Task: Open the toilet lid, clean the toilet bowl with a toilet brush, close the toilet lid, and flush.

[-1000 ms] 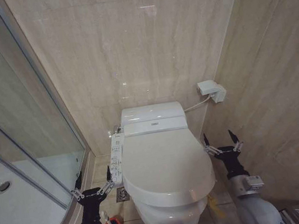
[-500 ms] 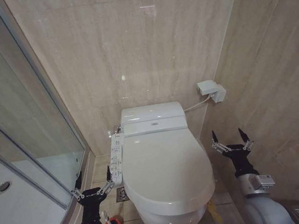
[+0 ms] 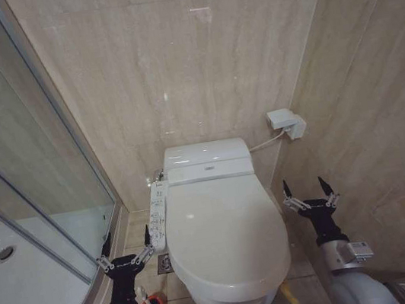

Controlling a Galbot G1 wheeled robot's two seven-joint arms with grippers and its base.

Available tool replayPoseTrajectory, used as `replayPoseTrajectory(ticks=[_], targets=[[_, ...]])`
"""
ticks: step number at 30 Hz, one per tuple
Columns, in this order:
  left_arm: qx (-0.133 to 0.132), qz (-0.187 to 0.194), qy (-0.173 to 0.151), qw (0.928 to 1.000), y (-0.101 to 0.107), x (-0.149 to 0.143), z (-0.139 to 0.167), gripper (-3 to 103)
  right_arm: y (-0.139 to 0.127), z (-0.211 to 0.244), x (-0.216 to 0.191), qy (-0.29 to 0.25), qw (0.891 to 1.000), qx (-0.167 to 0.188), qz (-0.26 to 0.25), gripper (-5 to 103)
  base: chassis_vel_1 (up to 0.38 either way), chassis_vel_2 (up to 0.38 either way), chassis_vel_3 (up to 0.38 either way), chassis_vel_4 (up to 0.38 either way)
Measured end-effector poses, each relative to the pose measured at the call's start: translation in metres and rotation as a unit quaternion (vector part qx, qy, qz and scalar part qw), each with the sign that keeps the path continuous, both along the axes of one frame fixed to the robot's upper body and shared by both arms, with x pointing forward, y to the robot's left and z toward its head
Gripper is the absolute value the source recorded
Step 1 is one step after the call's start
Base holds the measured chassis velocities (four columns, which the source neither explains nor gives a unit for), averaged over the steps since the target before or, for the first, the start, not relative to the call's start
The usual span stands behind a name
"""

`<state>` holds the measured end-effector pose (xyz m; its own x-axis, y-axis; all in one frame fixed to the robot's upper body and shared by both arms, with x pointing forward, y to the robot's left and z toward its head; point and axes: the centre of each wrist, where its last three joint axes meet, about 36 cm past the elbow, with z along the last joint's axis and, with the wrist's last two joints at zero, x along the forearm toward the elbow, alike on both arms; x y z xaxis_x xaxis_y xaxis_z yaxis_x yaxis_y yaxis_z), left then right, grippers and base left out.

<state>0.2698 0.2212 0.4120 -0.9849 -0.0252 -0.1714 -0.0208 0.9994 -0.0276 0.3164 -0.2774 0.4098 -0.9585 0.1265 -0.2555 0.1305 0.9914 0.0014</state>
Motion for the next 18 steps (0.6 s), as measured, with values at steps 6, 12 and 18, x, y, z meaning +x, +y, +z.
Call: replayPoseTrajectory(ticks=[6,12,18], targets=[[0.000,0.000,0.000,1.0000,0.0000,0.0000,0.0000,100,0.0001,0.0001,0.0001,0.000,1.000,0.000,0.000,100,0.000,0.000,0.000,0.000],[0.000,0.000,0.000,1.0000,0.0000,0.0000,0.0000,100,0.0002,0.0001,0.0002,0.000,1.000,0.001,0.000,100,0.000,0.000,0.000,0.000],[0.000,0.000,0.000,1.0000,0.0000,0.0000,0.0000,100,0.0002,0.0002,0.0003,0.000,1.000,0.001,0.000,100,0.000,0.000,0.000,0.000]])
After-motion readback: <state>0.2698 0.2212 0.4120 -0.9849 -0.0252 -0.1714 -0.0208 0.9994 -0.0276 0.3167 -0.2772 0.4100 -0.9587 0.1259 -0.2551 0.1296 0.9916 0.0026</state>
